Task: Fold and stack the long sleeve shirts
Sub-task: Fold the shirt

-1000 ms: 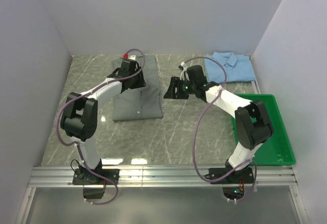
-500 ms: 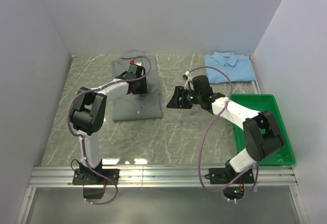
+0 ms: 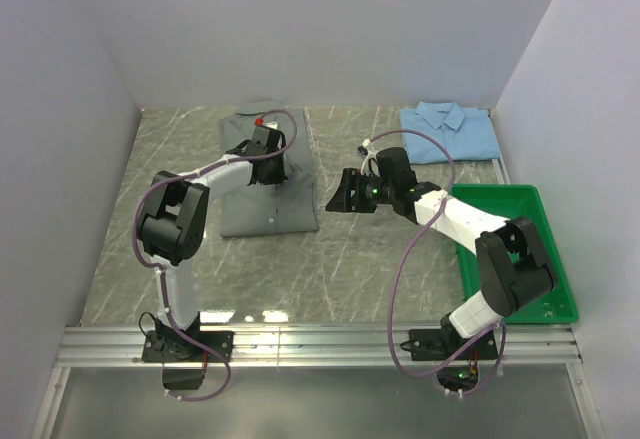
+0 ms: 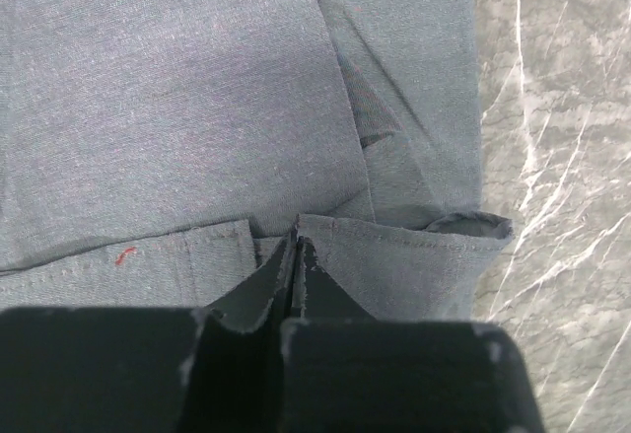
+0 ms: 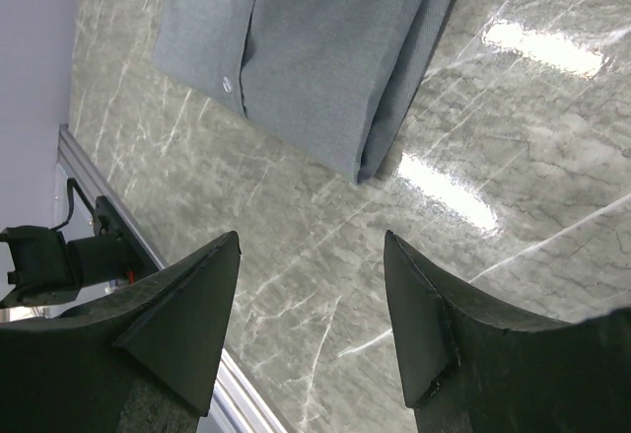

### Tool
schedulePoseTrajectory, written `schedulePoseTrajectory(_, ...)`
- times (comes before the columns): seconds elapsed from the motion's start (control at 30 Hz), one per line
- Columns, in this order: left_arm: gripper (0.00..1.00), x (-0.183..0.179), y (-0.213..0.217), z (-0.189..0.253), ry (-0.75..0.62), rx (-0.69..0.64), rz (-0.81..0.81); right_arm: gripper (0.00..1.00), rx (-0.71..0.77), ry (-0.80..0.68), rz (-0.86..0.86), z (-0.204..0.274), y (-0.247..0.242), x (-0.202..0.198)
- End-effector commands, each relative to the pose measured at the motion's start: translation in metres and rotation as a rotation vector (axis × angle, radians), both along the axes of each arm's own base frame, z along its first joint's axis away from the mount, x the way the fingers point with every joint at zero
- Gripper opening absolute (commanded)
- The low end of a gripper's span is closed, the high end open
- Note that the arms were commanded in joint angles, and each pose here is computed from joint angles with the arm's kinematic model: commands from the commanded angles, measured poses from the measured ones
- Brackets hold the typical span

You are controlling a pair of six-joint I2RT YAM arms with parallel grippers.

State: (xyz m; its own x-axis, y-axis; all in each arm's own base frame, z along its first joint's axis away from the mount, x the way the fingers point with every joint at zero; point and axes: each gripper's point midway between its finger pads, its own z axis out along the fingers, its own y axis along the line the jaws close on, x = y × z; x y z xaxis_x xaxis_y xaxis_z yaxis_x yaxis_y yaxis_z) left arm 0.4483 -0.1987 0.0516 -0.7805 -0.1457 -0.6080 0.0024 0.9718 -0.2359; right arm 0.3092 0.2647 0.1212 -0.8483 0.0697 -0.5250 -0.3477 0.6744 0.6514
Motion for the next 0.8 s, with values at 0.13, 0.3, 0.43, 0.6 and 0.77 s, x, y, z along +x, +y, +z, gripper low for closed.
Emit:
schedulePoseTrajectory(0.13,0.01,0.013,0.007,0.025,-0.081,0.026,0.045,0.68,0.022,-0.074,-0.001,0.017,0.001,0.008)
schedulePoseTrajectory(0.3,0.01,0.014,0.019,0.040,-0.135,0.036,0.114,0.68,0.019,-0.075,-0.003,0.015,0.001,0.009)
schedulePoseTrajectory(0.43,0.01,0.014,0.020,0.046,-0.136,0.016,0.120,0.68,0.011,-0.076,-0.012,0.014,0.000,0.011)
schedulePoseTrajectory(0.6,0.24,0.006,0.001,0.049,-0.106,-0.078,0.061,0.69,0.023,-0.120,-0.042,0.021,0.002,0.025)
schedulePoseTrajectory(0.77,0.40,-0.001,-0.011,0.059,-0.125,-0.162,0.023,0.71,0.014,-0.131,-0.067,0.018,-0.002,0.026)
